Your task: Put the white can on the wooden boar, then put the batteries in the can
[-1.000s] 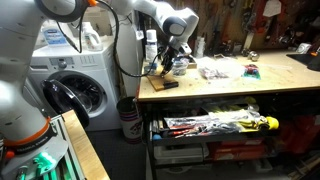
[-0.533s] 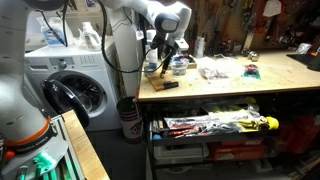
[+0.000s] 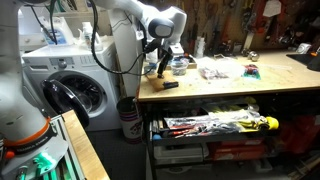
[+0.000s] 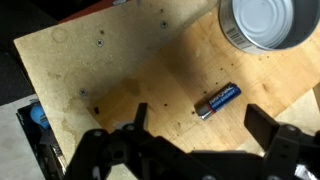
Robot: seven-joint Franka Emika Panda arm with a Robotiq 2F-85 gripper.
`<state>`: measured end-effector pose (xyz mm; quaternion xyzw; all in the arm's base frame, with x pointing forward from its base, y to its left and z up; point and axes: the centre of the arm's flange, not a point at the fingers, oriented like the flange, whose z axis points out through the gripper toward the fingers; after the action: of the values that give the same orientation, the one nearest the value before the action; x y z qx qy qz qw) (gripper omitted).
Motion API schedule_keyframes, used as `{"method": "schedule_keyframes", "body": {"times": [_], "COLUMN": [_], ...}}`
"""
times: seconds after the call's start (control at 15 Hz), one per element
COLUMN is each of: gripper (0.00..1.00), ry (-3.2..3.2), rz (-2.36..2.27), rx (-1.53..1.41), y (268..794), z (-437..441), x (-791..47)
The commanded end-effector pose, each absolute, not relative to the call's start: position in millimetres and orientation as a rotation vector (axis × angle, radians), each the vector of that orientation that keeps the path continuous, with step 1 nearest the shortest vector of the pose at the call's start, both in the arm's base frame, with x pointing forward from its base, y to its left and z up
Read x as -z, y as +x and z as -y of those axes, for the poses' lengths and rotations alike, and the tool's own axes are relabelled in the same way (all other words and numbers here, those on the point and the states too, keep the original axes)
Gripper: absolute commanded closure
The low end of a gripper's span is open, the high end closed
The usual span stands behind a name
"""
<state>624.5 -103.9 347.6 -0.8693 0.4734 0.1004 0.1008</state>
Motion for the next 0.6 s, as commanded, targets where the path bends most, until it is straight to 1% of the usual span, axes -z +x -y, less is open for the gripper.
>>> {"method": "schedule_keyframes", "body": {"times": [0.0, 0.07, 0.13, 0.2, 0.27, 0.47, 0.53], "gripper": [0.07, 0.13, 0.12, 0.13, 0.16, 0.19, 0.23], "ry": [-2.531, -2.531, -2.525, -2.523, -2.519, -2.519, -2.518], "rz": [-1.442, -1.445, -1.448, -1.452, -1.453, -1.452, -1.452], "rx": [-0.27, -0.261, -0.25, -0.238, -0.231, -0.208, -0.202], "y": [608.8, 609.8, 611.6, 612.7, 613.6, 616.3, 617.3], "z": [94.7, 94.2, 93.5, 92.8, 92.0, 90.0, 89.5], "x": [-336.5, -334.1, -332.0, -331.1, -330.8, -331.2, -331.5]}}
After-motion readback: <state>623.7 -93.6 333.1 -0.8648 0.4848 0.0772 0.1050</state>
